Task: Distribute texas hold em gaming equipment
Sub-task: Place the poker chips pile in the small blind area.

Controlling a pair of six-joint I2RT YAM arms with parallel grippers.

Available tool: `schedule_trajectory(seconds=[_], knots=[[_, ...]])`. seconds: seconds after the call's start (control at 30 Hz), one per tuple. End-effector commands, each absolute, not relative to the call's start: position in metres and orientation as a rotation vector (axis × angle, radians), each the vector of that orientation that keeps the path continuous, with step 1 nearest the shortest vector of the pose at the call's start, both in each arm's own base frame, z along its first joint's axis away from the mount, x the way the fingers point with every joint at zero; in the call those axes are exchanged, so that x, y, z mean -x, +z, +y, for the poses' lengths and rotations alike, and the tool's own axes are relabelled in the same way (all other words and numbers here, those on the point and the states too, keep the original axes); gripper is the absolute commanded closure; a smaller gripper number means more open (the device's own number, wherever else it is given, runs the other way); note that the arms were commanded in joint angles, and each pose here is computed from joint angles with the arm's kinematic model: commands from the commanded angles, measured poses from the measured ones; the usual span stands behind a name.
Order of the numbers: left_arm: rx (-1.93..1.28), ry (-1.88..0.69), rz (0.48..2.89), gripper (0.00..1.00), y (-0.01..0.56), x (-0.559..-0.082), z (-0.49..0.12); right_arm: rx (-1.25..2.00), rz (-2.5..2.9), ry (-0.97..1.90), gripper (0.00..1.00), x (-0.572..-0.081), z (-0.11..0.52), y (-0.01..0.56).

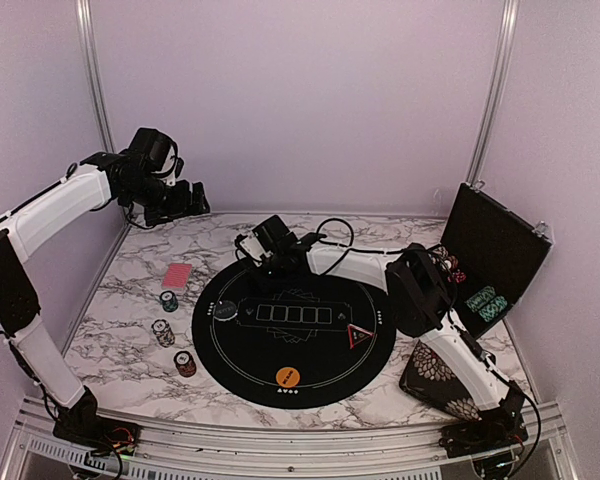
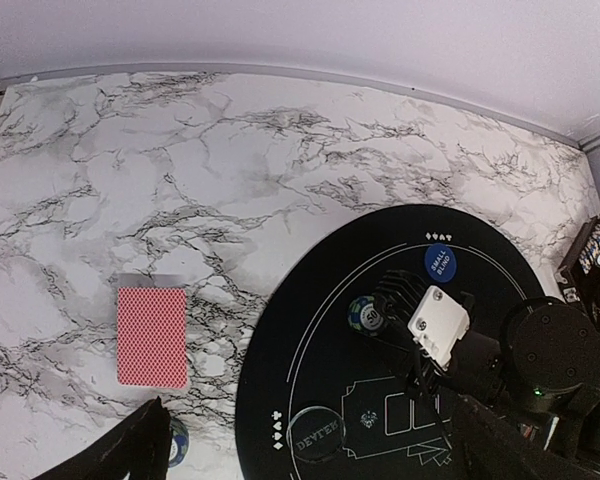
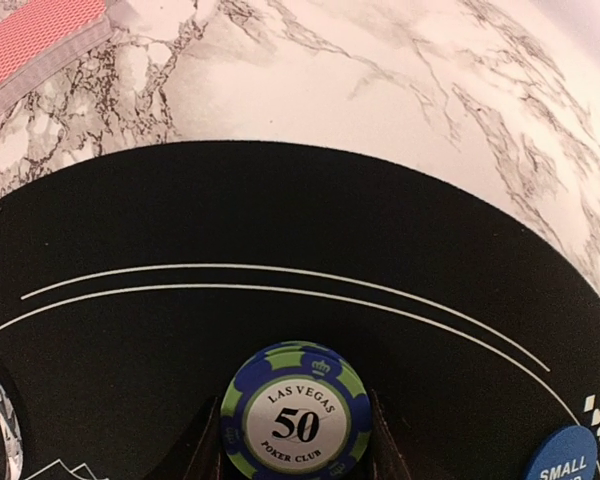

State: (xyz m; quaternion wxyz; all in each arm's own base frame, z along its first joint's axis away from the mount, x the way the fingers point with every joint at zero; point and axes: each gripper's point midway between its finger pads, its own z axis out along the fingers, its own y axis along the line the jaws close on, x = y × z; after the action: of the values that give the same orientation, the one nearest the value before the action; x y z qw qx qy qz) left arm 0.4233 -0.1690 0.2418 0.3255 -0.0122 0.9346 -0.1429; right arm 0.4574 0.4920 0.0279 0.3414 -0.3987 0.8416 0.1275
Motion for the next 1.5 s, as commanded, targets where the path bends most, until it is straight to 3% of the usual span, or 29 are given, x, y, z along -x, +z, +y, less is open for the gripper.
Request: schedule_trajectory(seconds=[0.0,0.9,1.47], knots=[[0.036,-0.401,2.399,0.01,0.261,-0.423,-0.168,0.996,2.273,0.148,0.63,-0.484,0.449,-0.015],[0.023,-0.423,2.419,0.01,0.255,-0.425,-0.173,0.806,2.272,0.07,0.6,-0.551,0.391,-0.009],[0.023,-0.429,2.429,0.01,0.251,-0.426,-0.176,0.773,2.278,0.072,0.6,-0.562,0.377,-0.001]])
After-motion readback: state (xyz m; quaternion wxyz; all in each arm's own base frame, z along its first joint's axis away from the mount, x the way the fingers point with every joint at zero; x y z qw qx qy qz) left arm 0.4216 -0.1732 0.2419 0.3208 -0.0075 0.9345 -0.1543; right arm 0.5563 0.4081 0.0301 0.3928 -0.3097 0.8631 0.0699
